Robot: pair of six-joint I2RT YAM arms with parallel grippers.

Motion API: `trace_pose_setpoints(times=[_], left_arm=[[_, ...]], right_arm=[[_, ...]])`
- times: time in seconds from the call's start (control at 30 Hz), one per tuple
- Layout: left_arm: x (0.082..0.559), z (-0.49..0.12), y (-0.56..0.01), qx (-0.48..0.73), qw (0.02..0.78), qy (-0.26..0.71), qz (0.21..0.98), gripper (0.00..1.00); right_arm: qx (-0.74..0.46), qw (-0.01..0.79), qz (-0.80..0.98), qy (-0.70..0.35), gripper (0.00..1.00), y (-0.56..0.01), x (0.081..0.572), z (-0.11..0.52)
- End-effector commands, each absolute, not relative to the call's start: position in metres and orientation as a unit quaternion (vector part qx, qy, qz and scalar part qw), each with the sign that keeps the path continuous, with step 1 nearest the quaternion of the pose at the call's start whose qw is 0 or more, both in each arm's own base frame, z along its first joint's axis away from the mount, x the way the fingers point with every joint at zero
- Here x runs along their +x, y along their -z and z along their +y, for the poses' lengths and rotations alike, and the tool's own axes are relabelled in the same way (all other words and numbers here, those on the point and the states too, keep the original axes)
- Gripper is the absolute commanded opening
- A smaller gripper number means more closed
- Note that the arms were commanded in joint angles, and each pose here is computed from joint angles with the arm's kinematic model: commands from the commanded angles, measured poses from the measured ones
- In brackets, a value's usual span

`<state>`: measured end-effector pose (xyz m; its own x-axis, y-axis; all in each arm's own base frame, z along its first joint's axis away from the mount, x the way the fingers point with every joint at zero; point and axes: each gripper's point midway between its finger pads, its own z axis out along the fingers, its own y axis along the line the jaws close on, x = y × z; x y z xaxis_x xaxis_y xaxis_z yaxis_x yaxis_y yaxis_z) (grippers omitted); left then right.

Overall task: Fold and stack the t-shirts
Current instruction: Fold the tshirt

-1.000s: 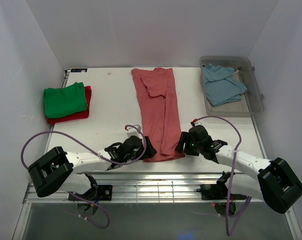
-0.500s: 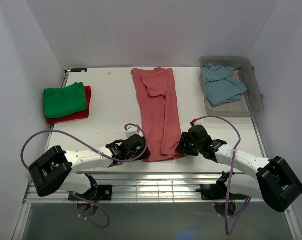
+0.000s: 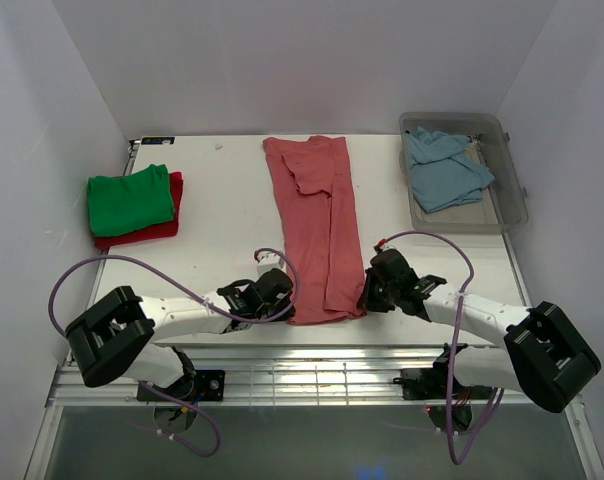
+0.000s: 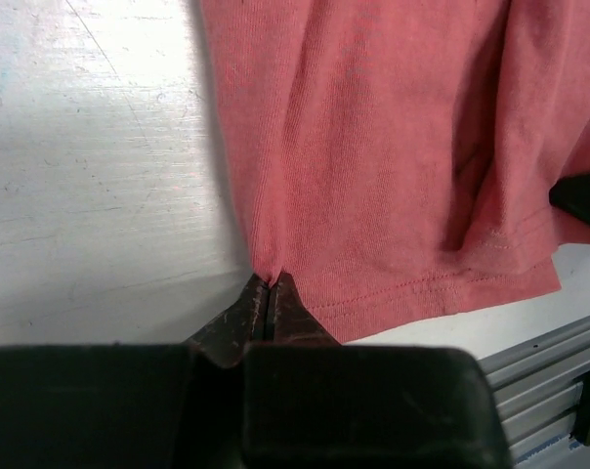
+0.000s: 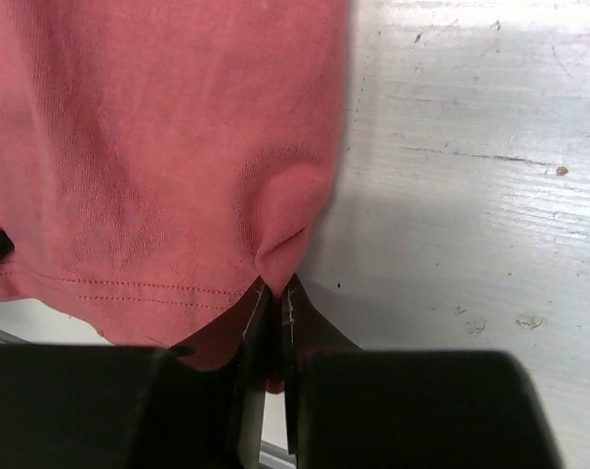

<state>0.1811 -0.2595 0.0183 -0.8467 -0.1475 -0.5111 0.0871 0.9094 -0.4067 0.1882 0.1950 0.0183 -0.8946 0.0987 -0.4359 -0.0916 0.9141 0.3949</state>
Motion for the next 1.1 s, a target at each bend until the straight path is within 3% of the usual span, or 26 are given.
trace_pose_setpoints(times=[0.0,0.43,0.73,1.07], left_arm=[[0.149,-0.229,0.013,0.017,0.219,0.148,0.964,0.0],[0.118,-0.235,-0.031,0.03,0.21,0.209,0.955,0.0],[0.179,-0.266,-0.109,0.022,0.329,0.21,0.92,0.0],[0.251,-0.249,-0.098,-0.003,0.368,0.18,0.912,0.0]], right_arm=[[-0.01,0.185,0.968,-0.167,0.08,-0.004,0.159,0.176],[-0.033,0.144,0.971,-0.186,0.08,-0.016,0.097,0.184],[-0.044,0.247,0.953,-0.171,0.08,-0.084,0.163,0.223],[-0.038,0.289,0.953,-0.083,0.08,-0.088,0.23,0.233]])
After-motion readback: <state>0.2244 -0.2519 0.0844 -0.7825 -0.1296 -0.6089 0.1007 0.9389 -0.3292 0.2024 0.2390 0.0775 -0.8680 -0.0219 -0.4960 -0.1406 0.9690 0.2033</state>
